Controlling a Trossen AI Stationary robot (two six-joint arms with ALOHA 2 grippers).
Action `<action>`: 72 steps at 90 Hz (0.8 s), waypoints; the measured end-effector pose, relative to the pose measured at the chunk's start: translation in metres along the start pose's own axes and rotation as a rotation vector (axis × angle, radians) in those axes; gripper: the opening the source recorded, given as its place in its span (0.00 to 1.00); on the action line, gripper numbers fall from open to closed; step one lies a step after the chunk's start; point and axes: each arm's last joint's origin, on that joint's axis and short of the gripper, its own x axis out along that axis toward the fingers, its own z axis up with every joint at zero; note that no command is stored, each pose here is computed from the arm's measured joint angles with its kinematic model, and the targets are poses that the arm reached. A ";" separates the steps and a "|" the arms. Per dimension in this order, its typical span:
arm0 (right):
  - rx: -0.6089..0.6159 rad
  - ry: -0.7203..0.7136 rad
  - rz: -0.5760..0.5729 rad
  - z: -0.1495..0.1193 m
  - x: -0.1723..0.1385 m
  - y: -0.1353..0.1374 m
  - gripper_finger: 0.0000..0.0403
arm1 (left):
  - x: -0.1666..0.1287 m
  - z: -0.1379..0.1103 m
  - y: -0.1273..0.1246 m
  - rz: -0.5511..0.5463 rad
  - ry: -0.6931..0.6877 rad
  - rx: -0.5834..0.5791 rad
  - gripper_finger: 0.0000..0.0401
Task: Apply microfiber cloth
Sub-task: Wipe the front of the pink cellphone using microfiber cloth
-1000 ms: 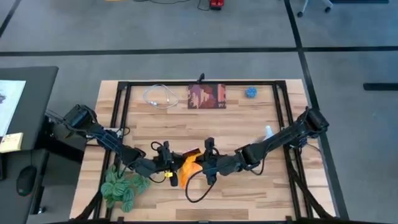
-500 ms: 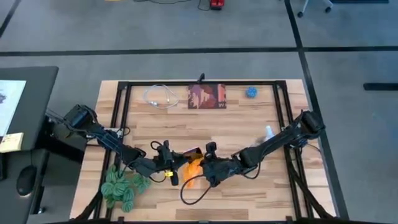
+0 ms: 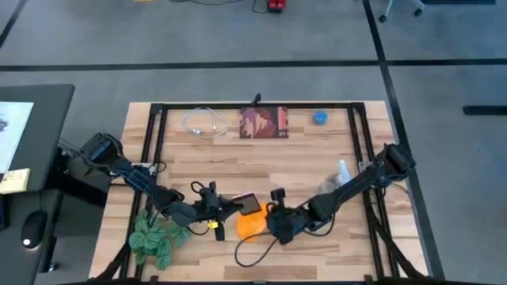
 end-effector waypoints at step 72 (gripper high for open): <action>-0.037 0.120 0.394 0.006 -0.075 0.017 0.67 | 0.000 -0.002 0.002 0.018 0.004 0.016 0.02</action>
